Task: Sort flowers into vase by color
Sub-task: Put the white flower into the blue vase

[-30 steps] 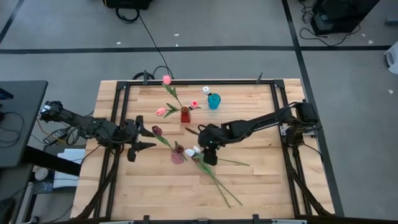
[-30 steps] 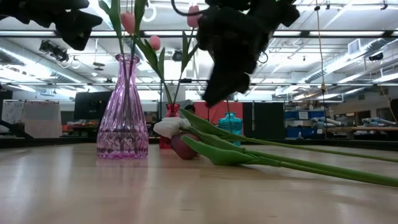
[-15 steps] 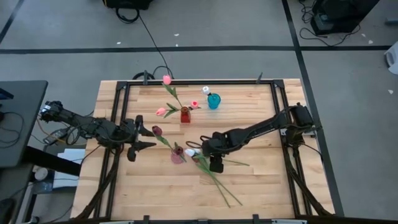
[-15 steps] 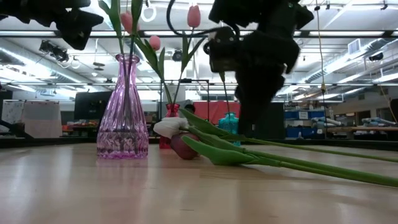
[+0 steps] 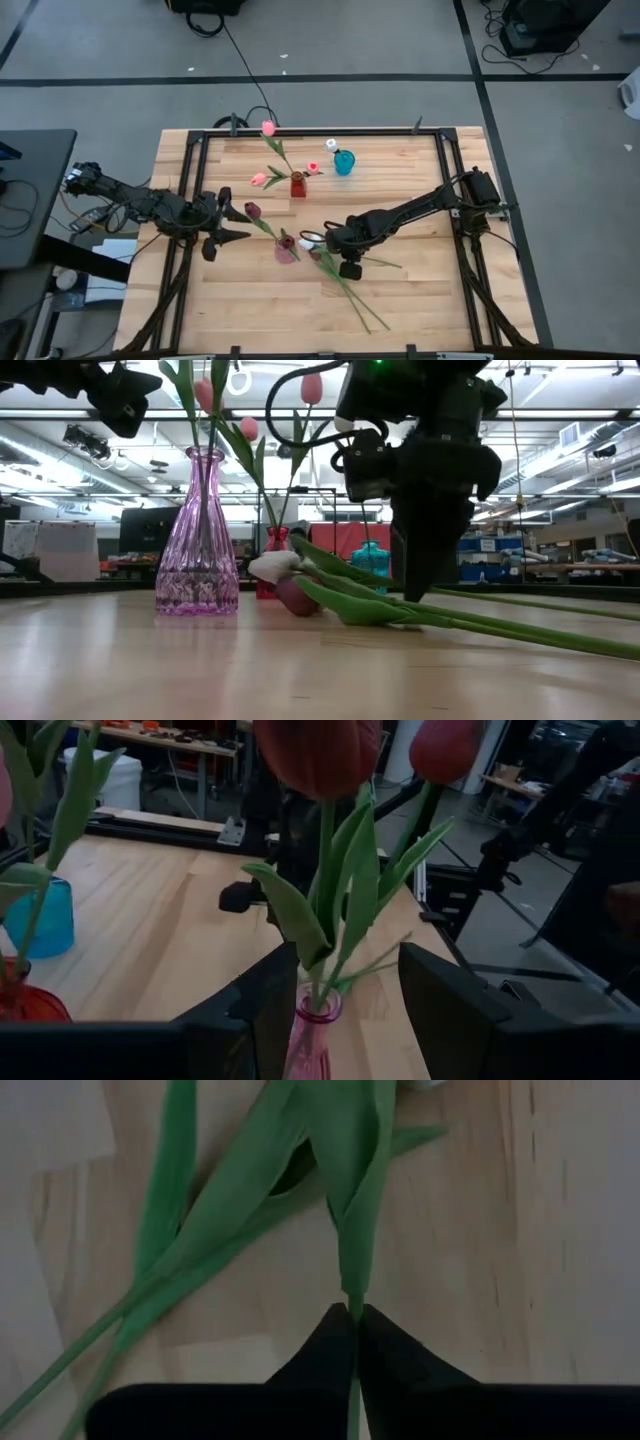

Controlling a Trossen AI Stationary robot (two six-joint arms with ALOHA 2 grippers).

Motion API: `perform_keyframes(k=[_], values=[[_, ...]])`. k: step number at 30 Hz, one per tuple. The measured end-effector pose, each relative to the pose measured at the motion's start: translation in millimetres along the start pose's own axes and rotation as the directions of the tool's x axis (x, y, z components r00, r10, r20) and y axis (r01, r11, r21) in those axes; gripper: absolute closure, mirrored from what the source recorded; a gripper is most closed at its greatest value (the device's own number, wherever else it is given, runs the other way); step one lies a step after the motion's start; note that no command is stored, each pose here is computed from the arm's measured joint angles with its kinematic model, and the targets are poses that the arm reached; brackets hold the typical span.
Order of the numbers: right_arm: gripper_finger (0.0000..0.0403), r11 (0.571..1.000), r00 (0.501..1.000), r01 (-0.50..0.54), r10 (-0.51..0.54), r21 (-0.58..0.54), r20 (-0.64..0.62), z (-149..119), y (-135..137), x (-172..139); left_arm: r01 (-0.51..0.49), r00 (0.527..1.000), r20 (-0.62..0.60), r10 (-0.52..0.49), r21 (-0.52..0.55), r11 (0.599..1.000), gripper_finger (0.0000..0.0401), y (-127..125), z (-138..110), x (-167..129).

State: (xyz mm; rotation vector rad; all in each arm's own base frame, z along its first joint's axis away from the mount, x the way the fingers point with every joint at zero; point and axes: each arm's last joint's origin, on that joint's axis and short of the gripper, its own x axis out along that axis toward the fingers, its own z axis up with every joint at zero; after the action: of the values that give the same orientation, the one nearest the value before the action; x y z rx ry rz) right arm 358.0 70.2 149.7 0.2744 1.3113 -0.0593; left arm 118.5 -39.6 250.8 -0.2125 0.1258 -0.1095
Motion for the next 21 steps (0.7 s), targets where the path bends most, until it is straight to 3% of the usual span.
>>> perform_keyframes(k=[4, 8, 13, 21], values=[[0.0379, 0.994, 0.998, 0.023, -0.017, 0.104, -0.058, -4, -8, -7, 0.003, 1.000, 0.000, -0.003, 0.004, 1.000, 0.0220, 0, 0, 0], [0.0391, 0.976, 0.979, 0.140, -0.111, 0.166, -0.169, -14, -20, -10, 0.035, 0.999, -0.005, -0.035, -0.012, 0.999, 0.0220, -1, 0, 0], [0.0392, 0.962, 0.982, 0.178, -0.159, 0.207, -0.105, -9, -32, -31, 0.038, 0.999, 0.006, -0.038, -0.004, 0.999, 0.0220, -1, 1, 0], [0.0392, 0.838, 0.896, 0.442, -0.426, 0.322, -0.121, -17, -71, -74, 0.033, 0.999, -0.012, -0.033, -0.015, 0.999, 0.0220, -1, -1, 0]])
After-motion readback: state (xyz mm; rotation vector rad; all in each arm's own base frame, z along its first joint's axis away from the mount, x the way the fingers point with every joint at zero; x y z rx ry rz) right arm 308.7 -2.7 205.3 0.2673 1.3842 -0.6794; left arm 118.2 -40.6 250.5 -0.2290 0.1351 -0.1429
